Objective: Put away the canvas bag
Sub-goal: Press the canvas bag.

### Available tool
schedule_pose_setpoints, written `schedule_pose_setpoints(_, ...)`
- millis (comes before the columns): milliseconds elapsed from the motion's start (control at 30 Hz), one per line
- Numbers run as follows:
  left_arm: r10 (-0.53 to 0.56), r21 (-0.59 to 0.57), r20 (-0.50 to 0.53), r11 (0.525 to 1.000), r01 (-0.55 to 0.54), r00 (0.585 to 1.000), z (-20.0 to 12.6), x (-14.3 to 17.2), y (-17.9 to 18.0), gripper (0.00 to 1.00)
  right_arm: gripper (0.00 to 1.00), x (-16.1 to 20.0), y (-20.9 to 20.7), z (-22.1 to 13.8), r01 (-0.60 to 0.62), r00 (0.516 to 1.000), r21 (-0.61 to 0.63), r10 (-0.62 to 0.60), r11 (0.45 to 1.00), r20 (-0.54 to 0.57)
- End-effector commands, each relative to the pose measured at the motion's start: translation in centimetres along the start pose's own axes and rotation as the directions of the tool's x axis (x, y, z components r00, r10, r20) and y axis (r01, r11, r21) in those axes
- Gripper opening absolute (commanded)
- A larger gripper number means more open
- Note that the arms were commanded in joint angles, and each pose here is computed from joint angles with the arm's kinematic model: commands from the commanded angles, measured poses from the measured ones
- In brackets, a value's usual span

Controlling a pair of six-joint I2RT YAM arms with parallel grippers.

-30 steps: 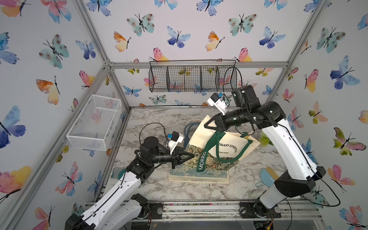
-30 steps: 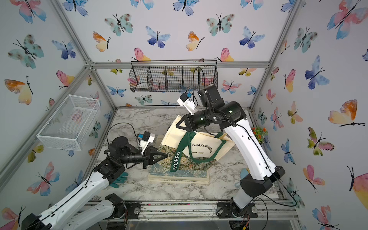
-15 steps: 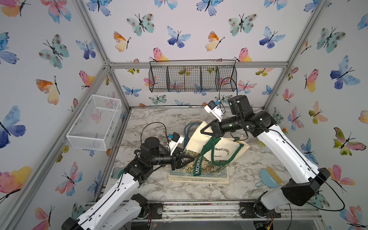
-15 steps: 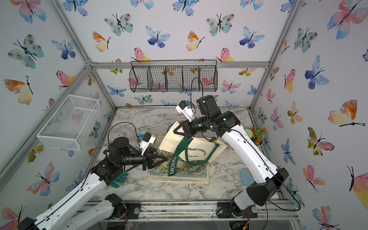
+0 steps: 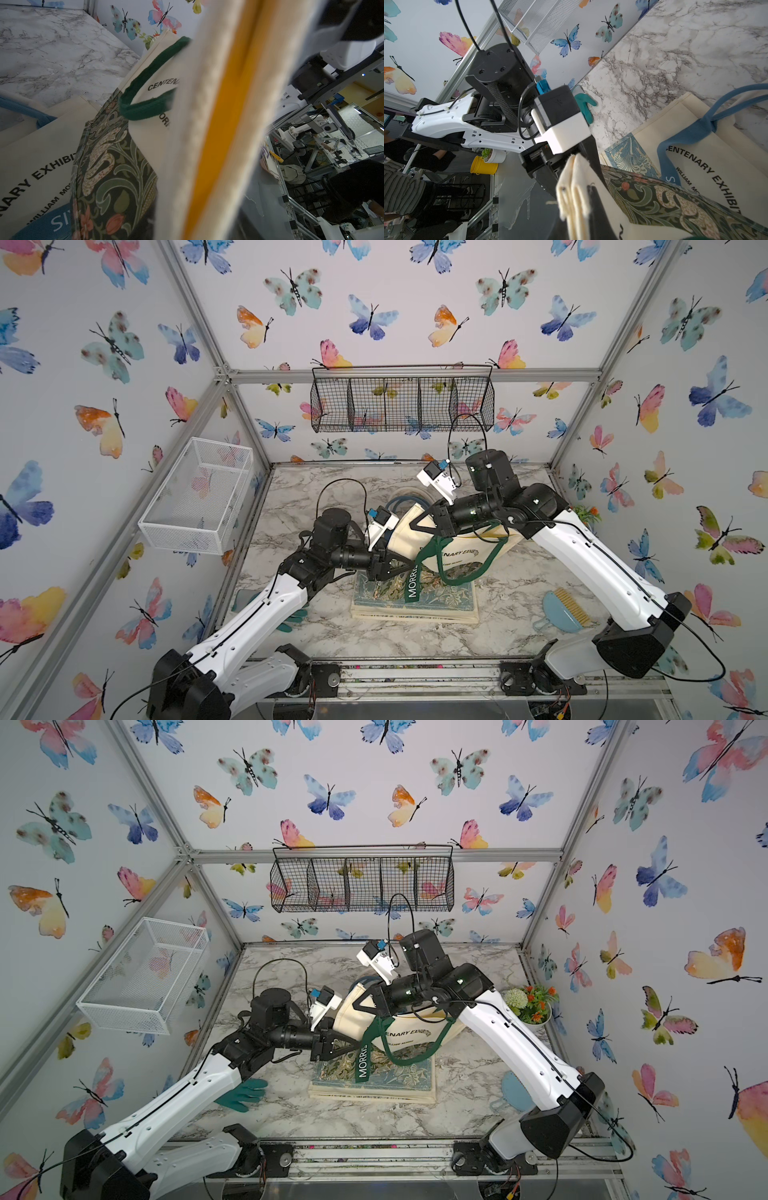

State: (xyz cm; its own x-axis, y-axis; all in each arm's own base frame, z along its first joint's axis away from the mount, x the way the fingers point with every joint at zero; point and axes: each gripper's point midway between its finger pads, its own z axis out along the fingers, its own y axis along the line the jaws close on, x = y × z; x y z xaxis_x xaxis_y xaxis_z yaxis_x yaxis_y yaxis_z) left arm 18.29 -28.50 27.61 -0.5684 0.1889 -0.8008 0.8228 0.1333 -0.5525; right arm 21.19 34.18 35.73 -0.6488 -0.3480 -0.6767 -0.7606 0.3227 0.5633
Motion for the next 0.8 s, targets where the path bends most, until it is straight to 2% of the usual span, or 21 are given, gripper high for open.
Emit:
schedule_pose_setpoints(0,0.161,0.147,0.035,0.975,-0.165,0.986,0.0,-2.0,-3.6,0.48,0.02,-2.4,2.5,0.7,0.081,0.994,-0.071,-0.075,0.994,0.081)
schedule_pose_setpoints(200,0.194,0.153,0.054,0.968,-0.201,0.979,0.3,-3.1,-3.6,0.50,0.02,0.1,3.8,3.7,0.076,0.996,-0.110,-0.081,0.991,-0.038)
schedule_pose_setpoints(367,0.210,0.163,0.044,0.963,-0.214,0.977,0.3,-3.4,-3.8,0.50,0.02,0.9,4.1,4.4,0.073,0.996,-0.111,-0.079,0.991,-0.046)
schedule_pose_setpoints(467,0.219,0.166,0.048,0.960,-0.224,0.975,0.1,-3.2,-4.1,0.46,0.02,0.9,4.3,4.0,0.080,0.995,-0.102,-0.086,0.992,-0.050)
schedule_pose_setpoints(500,0.218,0.170,0.049,0.960,-0.224,0.975,0.0,-3.2,-4.2,0.43,0.02,1.0,4.3,3.9,0.083,0.994,-0.101,-0.089,0.991,-0.055)
schedule_pose_setpoints(533,0.220,0.182,0.049,0.957,-0.225,0.974,0.0,-3.2,-4.4,0.31,0.02,1.2,4.3,3.8,0.083,0.994,-0.100,-0.090,0.992,-0.063)
schedule_pose_setpoints(567,0.223,0.207,0.047,0.951,-0.228,0.974,-0.1,-3.0,-4.8,0.09,0.02,1.3,4.2,3.7,0.084,0.994,-0.094,-0.091,0.992,-0.068)
schedule_pose_setpoints(600,0.227,0.225,0.044,0.946,-0.231,0.973,-0.2,-2.7,-5.1,0.00,0.02,1.3,4.1,3.6,0.086,0.994,-0.085,-0.092,0.993,-0.065)
schedule_pose_setpoints(767,0.260,0.228,0.010,0.940,-0.255,0.966,-0.4,-0.9,-4.8,0.00,0.02,0.4,4.8,1.9,0.130,0.991,-0.055,-0.130,0.990,-0.003)
